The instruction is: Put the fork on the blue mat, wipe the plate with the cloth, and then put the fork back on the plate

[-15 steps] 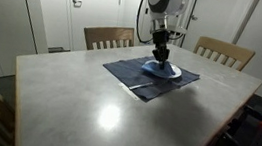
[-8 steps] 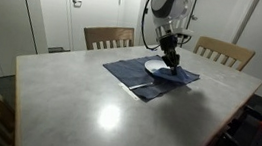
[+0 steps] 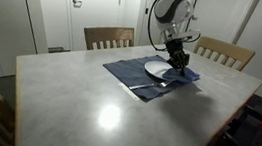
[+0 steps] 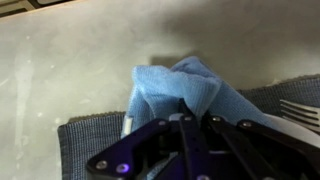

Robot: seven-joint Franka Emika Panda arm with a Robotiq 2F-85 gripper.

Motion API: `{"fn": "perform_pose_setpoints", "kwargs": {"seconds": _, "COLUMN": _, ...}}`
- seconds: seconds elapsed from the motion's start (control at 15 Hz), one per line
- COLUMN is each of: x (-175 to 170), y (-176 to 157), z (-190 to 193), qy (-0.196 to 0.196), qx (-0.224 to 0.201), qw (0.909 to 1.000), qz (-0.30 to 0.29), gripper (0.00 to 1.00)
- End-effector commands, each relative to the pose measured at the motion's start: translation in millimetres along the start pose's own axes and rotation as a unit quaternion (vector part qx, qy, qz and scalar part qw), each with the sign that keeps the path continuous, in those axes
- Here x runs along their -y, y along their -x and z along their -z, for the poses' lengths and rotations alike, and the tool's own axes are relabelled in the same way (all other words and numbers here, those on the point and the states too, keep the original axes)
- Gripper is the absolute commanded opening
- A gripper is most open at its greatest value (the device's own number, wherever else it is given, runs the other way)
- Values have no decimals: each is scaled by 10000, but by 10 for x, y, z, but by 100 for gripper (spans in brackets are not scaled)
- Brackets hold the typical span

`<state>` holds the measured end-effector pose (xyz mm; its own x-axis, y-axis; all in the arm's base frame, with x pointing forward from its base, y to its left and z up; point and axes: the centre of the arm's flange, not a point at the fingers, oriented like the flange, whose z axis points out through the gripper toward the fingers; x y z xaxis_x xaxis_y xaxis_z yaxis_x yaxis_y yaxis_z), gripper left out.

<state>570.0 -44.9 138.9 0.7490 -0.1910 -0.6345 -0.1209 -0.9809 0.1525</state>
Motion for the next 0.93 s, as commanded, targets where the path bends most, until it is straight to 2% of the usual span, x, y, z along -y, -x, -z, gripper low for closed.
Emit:
{"fn": "perform_pose_setpoints", "kwargs": {"seconds": 0.0, "x": 4, "y": -135, "z": -1, "qy": 317, "qx": -47, "qw": 9985, "qz": -445, "gripper": 2}}
{"fn": "perform_pose_setpoints", "kwargs": {"seconds": 0.47, "x": 169, "y": -218, "z": 138, "qy": 641, "qx": -651, "qw": 9893, "qz": -1134, "gripper": 2}}
{"fn": "perform_pose_setpoints", "kwargs": {"seconds": 0.87, "x": 360, "y": -261, "z": 324, "qy": 712, "qx": -1237, "qw": 9806, "qz": -1347, "gripper": 2}}
